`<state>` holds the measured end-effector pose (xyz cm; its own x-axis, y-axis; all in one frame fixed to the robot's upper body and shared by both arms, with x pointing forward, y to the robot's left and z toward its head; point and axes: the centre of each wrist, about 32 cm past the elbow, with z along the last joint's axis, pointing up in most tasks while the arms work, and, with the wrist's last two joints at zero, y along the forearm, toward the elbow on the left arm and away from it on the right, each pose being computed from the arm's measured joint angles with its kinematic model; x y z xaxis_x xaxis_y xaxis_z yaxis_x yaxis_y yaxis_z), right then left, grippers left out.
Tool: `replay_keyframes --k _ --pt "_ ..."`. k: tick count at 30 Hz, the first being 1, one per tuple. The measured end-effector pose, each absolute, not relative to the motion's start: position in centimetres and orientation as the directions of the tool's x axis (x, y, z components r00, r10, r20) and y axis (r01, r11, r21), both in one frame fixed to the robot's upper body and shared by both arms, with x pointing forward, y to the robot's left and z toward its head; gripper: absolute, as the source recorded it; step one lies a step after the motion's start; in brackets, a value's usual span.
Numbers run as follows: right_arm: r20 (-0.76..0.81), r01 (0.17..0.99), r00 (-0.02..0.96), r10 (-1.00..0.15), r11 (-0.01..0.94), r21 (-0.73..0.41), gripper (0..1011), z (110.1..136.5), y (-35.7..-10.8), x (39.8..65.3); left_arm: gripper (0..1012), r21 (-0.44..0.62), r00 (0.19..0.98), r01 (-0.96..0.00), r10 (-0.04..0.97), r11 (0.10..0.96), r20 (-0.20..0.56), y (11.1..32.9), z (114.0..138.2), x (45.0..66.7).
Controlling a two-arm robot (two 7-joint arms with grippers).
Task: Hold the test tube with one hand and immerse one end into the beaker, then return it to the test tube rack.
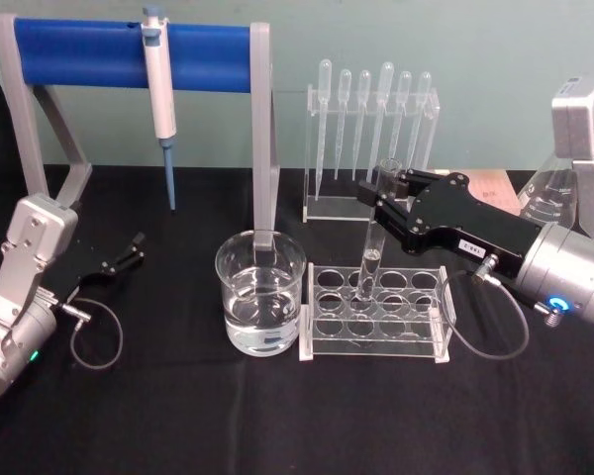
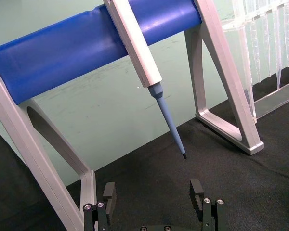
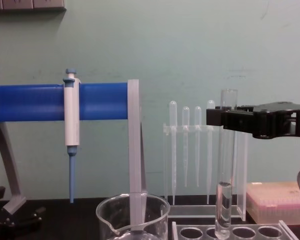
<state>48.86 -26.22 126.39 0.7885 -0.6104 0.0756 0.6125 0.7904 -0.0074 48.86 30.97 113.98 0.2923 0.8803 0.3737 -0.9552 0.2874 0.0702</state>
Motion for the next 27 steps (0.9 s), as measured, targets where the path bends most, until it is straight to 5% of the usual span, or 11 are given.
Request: replay_keyframes --k 12,27 --pt "0.103 0.601 0.795 -0.598 0.799 0.006 224 128.1 -25.3 49.1 1000 0.070 0.292 -0.955 0.880 0.287 0.374 31.0 114.0 48.9" --pt "0.107 0.493 0.863 -0.495 0.869 0.046 224 130.3 -20.0 52.7 1000 0.070 0.292 -0.955 0.880 0.287 0.374 31.0 114.0 48.9"
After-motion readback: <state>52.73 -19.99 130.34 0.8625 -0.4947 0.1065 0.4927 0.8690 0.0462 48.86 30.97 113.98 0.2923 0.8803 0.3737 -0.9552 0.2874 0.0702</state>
